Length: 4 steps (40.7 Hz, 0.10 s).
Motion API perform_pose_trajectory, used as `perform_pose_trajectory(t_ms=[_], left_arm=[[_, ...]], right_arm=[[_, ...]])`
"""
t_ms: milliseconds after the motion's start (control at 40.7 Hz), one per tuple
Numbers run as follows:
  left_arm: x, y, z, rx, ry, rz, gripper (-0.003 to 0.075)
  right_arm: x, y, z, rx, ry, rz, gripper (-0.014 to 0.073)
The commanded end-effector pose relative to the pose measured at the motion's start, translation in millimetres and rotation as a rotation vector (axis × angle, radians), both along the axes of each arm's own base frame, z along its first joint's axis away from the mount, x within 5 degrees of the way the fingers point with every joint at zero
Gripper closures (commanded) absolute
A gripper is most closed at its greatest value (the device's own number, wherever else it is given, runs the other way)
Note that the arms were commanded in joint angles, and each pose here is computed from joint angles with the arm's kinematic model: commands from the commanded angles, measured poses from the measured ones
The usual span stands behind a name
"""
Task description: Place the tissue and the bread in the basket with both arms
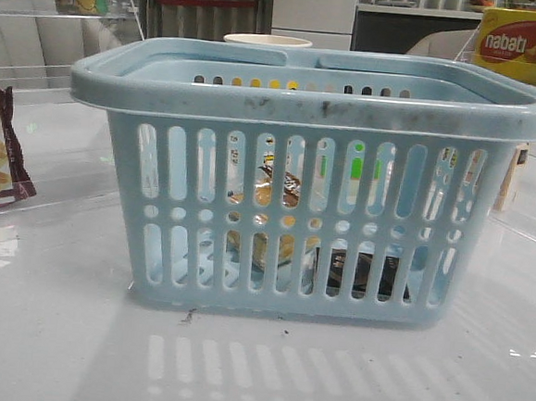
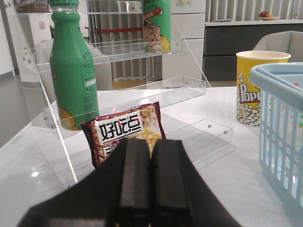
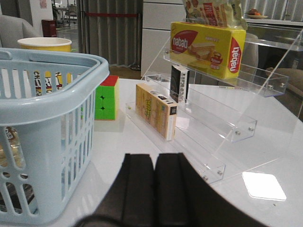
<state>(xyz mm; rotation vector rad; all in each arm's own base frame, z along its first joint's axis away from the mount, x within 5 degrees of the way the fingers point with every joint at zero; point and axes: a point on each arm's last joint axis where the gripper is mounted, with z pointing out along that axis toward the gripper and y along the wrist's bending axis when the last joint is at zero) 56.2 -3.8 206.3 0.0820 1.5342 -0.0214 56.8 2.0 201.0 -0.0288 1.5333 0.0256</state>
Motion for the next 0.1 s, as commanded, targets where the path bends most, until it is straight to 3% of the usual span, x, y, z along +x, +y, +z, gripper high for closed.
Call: perform_pose_trajectory(t_ms=[0, 74], left_arm=[[-2.2, 0.5, 9.1, -0.014, -0.103, 0.003, 0.0629], [-2.2, 0.5, 9.1, -0.014, -0.103, 0.003, 0.0629]], right_arm=[[-2.4, 0.1, 9.6, 0.005, -0.113, 0.004, 0.0538], [-2.4, 0.1, 9.5, 0.005, -0.112, 0.004, 0.0538]])
